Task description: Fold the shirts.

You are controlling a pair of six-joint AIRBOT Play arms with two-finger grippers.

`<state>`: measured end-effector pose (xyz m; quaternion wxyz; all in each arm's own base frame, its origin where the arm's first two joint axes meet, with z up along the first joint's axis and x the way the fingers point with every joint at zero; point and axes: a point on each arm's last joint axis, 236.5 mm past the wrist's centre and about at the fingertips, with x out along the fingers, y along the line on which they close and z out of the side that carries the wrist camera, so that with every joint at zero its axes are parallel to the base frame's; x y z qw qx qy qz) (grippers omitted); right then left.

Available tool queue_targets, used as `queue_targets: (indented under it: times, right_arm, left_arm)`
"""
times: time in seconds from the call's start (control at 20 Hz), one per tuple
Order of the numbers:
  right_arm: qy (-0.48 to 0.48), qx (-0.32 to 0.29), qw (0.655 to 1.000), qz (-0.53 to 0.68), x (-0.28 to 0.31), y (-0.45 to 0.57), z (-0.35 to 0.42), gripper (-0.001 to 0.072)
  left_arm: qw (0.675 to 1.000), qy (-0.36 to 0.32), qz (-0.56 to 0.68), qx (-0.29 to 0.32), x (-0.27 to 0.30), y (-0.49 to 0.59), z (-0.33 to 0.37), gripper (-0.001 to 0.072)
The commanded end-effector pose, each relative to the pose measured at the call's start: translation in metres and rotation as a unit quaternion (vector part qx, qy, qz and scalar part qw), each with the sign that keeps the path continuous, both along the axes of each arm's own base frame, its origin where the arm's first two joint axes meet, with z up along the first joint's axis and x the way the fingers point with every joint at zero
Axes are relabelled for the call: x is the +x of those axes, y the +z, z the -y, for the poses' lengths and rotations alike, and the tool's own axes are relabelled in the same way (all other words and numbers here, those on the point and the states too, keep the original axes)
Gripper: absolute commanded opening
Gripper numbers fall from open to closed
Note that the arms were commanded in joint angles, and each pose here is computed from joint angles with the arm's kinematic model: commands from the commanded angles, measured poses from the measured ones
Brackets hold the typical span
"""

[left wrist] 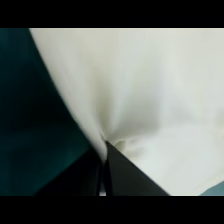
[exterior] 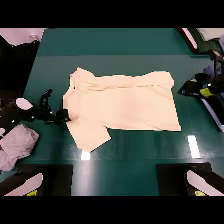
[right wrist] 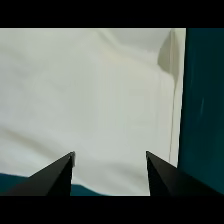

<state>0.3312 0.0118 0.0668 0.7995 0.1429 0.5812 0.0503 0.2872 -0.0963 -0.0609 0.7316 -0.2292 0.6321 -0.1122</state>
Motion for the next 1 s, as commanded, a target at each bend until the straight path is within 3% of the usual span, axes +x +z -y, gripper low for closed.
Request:
queue_targets:
  times: [0.0, 0.2, 0.45, 0.95]
  right_arm:
    - [-0.009, 0.022, 0.994, -0.105, -0.056, -0.033, 0.009, 0.0504]
    - [-0.063, 0.039, 0.987, -0.144, -0.102, -0.076, 0.019, 0.0504]
    - [-0.101, 0.060, 0.976, -0.183, -0.138, -0.119, 0.015, 0.0504]
    - [-0.162, 0.092, 0.975, -0.118, -0.103, -0.132, 0.012, 0.0504]
  left_arm:
    - [0.999, -0.043, 0.012, 0.021, -0.015, 0.024, -0.004, 0.0027]
    - [0.995, -0.046, 0.079, 0.028, -0.017, 0.064, -0.005, 0.0027]
    - [0.996, -0.056, 0.070, 0.024, -0.027, 0.067, -0.002, 0.0027]
    - [0.996, -0.061, 0.061, 0.021, -0.032, 0.066, -0.001, 0.0027]
